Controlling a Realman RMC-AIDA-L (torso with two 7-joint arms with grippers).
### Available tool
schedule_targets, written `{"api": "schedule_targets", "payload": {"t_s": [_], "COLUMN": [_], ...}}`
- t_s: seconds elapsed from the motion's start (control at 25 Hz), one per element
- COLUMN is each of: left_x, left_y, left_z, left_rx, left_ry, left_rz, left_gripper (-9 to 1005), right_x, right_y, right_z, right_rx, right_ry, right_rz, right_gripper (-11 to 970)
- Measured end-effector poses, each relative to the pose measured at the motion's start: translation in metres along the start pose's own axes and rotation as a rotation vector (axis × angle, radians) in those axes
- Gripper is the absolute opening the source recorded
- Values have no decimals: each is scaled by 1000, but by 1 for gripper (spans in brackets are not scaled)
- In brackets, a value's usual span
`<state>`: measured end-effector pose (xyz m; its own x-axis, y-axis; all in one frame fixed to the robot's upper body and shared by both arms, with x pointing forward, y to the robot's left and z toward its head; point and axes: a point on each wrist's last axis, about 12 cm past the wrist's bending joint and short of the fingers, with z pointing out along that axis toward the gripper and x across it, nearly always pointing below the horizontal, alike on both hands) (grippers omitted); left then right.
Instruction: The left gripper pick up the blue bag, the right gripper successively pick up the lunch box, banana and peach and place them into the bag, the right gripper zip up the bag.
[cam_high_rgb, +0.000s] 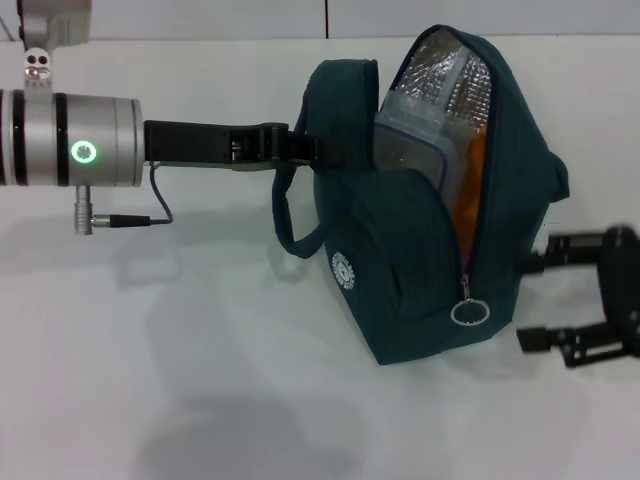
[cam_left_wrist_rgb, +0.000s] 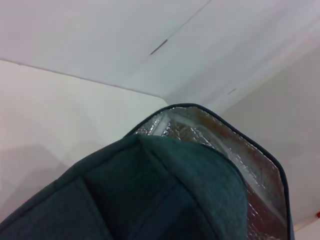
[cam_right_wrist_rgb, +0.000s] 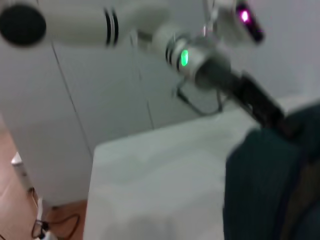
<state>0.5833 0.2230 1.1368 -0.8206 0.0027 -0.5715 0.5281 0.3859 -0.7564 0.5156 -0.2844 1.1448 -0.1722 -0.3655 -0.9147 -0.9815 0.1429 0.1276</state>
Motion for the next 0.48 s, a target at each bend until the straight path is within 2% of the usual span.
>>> {"api": "schedule_targets", "payload": {"t_s": [0.24,0.48], "left_x": [0,-1], "left_y": [0,1], "left_z": [0,0], "left_rx": [-2,-11], "left_ry": [-1,-4], "left_rz": [0,9], "left_gripper": [44,44], "right_x": [25,32], "right_y": [-5,-12], "right_z": [10,22], "right_rx": [23,29], "right_ry": [11,-1], "right_rz": [50,79], "right_gripper": [780,769]}}
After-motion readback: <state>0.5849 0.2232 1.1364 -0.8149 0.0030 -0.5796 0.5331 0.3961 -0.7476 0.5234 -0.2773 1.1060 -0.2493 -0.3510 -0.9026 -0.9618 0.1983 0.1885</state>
